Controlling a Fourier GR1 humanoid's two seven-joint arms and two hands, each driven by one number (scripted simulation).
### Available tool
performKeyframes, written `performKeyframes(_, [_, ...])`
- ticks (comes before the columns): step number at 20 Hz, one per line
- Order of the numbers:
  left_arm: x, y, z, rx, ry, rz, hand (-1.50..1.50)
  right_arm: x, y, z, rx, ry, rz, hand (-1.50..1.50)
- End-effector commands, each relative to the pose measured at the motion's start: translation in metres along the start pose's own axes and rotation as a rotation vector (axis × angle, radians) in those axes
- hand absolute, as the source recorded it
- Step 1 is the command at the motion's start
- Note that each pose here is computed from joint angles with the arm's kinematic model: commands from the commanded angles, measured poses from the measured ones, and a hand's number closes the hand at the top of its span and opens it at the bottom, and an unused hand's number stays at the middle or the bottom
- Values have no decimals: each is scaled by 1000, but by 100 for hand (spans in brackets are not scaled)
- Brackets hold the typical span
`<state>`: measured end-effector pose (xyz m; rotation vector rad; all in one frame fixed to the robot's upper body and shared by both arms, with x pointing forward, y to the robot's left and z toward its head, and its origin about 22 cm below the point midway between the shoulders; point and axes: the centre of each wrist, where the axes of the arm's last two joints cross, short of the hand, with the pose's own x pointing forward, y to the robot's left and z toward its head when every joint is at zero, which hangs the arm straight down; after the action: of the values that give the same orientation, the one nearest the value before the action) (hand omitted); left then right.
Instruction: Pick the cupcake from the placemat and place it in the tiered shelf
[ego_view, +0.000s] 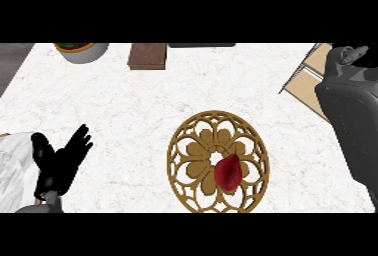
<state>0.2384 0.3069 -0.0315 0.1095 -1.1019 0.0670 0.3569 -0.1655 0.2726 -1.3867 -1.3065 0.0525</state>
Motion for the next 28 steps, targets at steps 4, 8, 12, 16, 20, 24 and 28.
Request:
performKeyframes(4, [14,4,-9,-9,0,-4,0,4,-81,-50,-56,194,35,150])
performKeyframes(8, [-5,-10,-6,-9,-8,-15,0,-6,-95,-74,-74,224,47,150])
performKeyframes(12, [3,-11,-14,-16,-16,-18,0,-23,-92,-93,-61,230,61,150])
performKeyframes(16, [-9,-21,-3,-4,-19,-5,0,-58,-94,-112,-9,224,102,150])
performKeyframes(20, [11,-23,-2,-29,-9,-8,0,-72,-98,-137,43,207,153,150])
performKeyframes(24, [15,-22,-10,-39,-23,-8,0,-77,-86,-147,26,214,164,150])
performKeyframes(28, [11,-21,1,-38,-19,-17,0,-93,-75,-166,16,229,173,150])
